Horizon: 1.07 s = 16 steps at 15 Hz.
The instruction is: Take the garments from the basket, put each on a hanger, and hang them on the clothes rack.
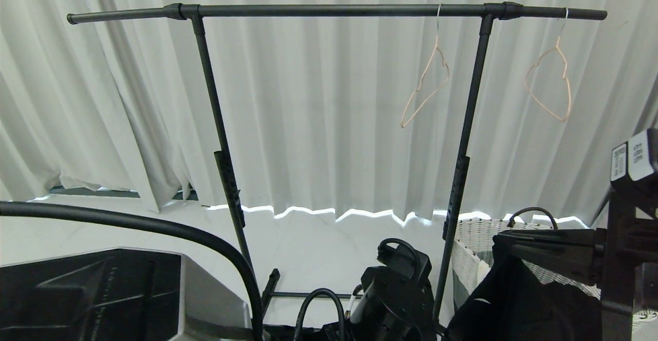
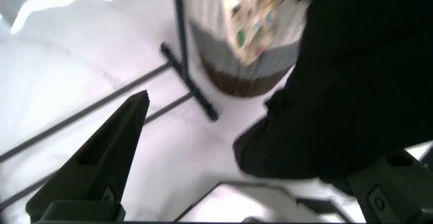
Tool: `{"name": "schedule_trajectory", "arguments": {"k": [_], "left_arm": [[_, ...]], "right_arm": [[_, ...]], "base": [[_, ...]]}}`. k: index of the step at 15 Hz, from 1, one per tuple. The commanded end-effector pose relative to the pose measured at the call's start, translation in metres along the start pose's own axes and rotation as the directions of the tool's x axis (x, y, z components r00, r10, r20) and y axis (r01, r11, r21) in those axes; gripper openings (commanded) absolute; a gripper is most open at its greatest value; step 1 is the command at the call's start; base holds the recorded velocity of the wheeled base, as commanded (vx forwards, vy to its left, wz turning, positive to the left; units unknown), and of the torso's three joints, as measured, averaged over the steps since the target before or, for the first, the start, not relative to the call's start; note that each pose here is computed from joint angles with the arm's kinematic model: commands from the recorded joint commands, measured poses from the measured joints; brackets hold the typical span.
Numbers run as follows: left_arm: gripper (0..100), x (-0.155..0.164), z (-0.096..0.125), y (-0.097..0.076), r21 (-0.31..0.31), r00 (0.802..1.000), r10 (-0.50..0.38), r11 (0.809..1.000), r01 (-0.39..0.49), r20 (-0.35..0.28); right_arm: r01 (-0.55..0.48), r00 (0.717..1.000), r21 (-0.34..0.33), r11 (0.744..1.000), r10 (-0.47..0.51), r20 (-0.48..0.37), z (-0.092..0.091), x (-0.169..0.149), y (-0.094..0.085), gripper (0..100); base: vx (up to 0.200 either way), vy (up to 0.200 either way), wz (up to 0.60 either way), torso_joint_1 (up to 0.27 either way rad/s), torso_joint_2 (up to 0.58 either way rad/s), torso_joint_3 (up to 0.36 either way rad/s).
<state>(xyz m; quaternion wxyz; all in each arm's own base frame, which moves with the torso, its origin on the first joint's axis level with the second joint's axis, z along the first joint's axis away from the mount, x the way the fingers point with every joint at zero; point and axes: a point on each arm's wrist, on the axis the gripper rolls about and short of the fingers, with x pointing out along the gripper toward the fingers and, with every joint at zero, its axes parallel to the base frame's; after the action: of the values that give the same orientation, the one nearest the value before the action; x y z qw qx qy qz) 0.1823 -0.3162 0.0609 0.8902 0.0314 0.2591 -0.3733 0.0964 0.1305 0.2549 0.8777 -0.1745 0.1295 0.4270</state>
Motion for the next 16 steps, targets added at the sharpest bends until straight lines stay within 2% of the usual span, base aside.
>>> {"name": "schedule_trajectory", "arguments": {"k": [1, 6, 7, 9, 11, 12, 14, 16], "left_arm": [[100, -0.003, -0.007, 0.003, 0.004, 1.0, 0.019, 1.0, -0.019, -0.023], [100, -0.007, -0.008, 0.003, 0.007, 0.999, 0.029, 1.0, -0.029, -0.024], [0, -0.009, -0.013, 0.003, 0.013, 0.999, 0.028, 1.0, -0.028, -0.039], [0, -0.013, -0.015, 0.002, 0.02, 0.998, 0.059, 0.998, -0.058, -0.035], [0, -0.034, -0.015, -0.007, 0.04, 0.995, 0.099, 0.994, -0.098, -0.007], [0, -0.048, -0.015, -0.009, 0.046, 0.996, 0.086, 0.995, -0.086, 0.002], [0, -0.077, 0.002, -0.008, 0.026, 0.996, 0.064, 0.998, -0.065, 0.065], [0, -0.112, 0.029, 0.0, -0.002, 0.991, 0.065, 0.998, -0.065, 0.116]], "right_arm": [[0.0, 1.0, 0.0, 1.0, 0.0, 0.0, 0.0, 0.0, 0.0, 0], [0.001, 1.0, 0.0, 1.0, -0.001, -0.004, -0.001, 0.001, 0.0, 0], [0.003, 1.0, 0.0, 1.0, -0.003, -0.002, 0.0, 0.0, 0.0, 0], [0.002, 1.0, 0.0, 1.0, -0.002, -0.003, -0.001, 0.0, 0.0, 0], [0.03, 0.999, 0.003, 1.0, -0.03, -0.01, -0.002, 0.0, -0.001, 0], [0.049, 0.999, 0.003, 0.999, -0.049, -0.02, -0.003, 0.001, -0.001, 0], [0.052, 0.998, 0.009, 0.999, -0.052, -0.028, -0.005, 0.002, -0.001, 0], [0.052, 0.998, 0.009, 0.999, -0.052, -0.029, -0.005, 0.003, -0.001, 0]], "base": [[0.0, 0.0, 0.0, 0.0, 0.0, 0.0], [0.0, 0.0, 0.0, 0.0, 0.0, 0.0], [0.0, 0.0, 0.0, 0.0, 0.0, 0.0], [0.0, 0.0, 0.0, 0.0, 0.0, 0.0], [0.0, 0.0, 0.0, 0.0, 0.0, 0.0], [0.0, 0.0, 0.0, 0.0, 0.0, 0.0], [0.0, 0.0, 0.0, 0.0, 0.0, 0.0], [0.0, 0.0, 0.0, 0.0, 0.0, 0.0]]}}
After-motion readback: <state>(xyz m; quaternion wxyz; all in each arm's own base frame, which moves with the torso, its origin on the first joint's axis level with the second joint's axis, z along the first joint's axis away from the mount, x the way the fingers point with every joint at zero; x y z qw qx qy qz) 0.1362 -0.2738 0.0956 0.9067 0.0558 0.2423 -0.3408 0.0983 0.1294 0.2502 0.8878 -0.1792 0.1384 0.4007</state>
